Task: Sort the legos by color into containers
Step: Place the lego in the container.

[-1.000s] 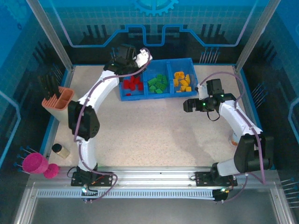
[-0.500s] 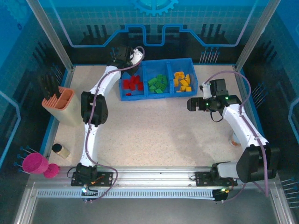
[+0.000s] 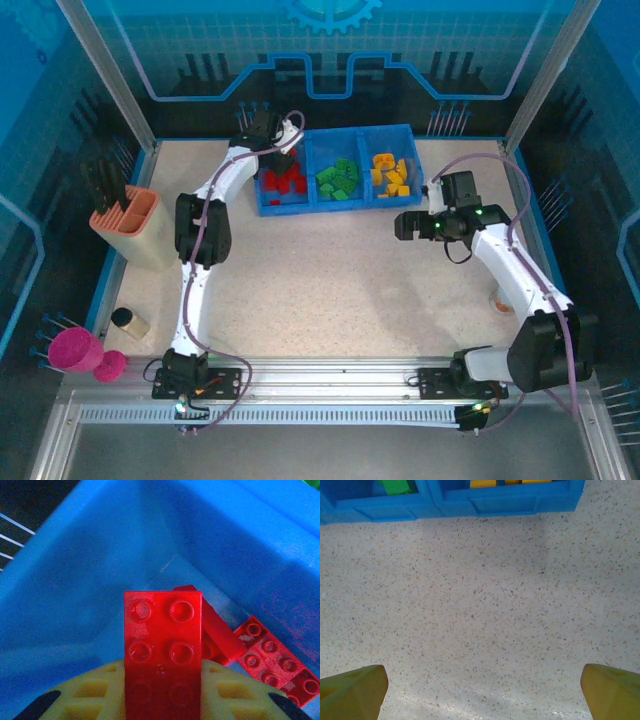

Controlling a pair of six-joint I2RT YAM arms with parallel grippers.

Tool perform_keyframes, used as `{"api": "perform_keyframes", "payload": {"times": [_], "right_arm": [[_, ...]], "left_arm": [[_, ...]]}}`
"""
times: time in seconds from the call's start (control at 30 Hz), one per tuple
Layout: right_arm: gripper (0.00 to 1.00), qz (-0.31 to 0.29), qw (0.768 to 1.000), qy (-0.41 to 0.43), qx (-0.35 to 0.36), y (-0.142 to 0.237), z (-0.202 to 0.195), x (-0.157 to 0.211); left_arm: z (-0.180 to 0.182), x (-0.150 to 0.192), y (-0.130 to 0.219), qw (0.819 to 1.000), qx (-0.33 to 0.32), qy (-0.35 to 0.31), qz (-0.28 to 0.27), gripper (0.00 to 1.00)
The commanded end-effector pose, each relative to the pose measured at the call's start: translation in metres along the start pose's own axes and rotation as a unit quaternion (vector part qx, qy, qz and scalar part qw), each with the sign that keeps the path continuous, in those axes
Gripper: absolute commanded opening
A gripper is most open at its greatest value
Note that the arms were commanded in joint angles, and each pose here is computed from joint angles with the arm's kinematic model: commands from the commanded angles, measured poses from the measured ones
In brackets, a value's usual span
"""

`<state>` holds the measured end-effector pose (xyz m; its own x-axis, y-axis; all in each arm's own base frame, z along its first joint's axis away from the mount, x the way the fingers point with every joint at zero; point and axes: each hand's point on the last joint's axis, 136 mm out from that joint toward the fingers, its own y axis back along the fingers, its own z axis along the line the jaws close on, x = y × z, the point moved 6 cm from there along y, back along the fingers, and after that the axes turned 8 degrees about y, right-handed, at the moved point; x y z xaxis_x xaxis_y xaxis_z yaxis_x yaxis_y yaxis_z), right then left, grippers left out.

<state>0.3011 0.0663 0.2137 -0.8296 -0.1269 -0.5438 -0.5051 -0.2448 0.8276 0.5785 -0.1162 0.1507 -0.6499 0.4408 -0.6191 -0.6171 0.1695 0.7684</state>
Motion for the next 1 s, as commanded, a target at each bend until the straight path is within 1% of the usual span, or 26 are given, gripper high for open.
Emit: {"api": "perform_keyframes", "payload": {"times": [0.0,0.23,0.37,0.47,0.6,0.73,0.83,0.9,0.97], "right_arm": [[1.00,0.014,1.000,-0.005,0.003,-0.002,0.002,0.006],[1.00,0.022,1.000,0.001,0.003,-0.007,0.001,0.006],[1.00,0.023,1.000,0.005,0.000,-0.010,0.001,0.007],[1.00,0.029,1.000,0.010,-0.002,-0.012,0.001,0.006],[1.00,0.025,1.000,0.013,0.001,-0.011,0.001,0.002],[1.00,0.020,1.000,0.011,-0.004,-0.010,0.002,0.001],[1.00,0.024,1.000,0.010,-0.004,-0.014,0.002,0.005],[1.00,0.026,1.000,0.011,-0.004,-0.015,0.002,0.006],[1.00,0.025,1.000,0.015,-0.005,-0.013,0.002,0.005]], "left_arm": [[-0.005,0.015,-0.012,0.999,0.029,0.024,0.019,0.25],[-0.009,0.024,-0.015,0.998,0.035,0.033,0.029,0.36],[-0.011,0.025,-0.016,0.998,0.032,0.032,0.033,0.40],[-0.011,0.025,-0.016,0.998,0.032,0.030,0.035,0.47],[-0.009,0.023,-0.013,0.999,0.027,0.031,0.031,0.51],[-0.004,0.012,-0.001,0.999,0.021,0.037,0.014,0.49],[0.000,0.004,0.008,0.999,0.020,0.043,0.003,0.42],[0.002,-0.003,0.017,0.999,0.016,0.044,-0.007,0.36],[0.004,-0.011,0.029,0.999,0.012,0.047,-0.018,0.32]]}}
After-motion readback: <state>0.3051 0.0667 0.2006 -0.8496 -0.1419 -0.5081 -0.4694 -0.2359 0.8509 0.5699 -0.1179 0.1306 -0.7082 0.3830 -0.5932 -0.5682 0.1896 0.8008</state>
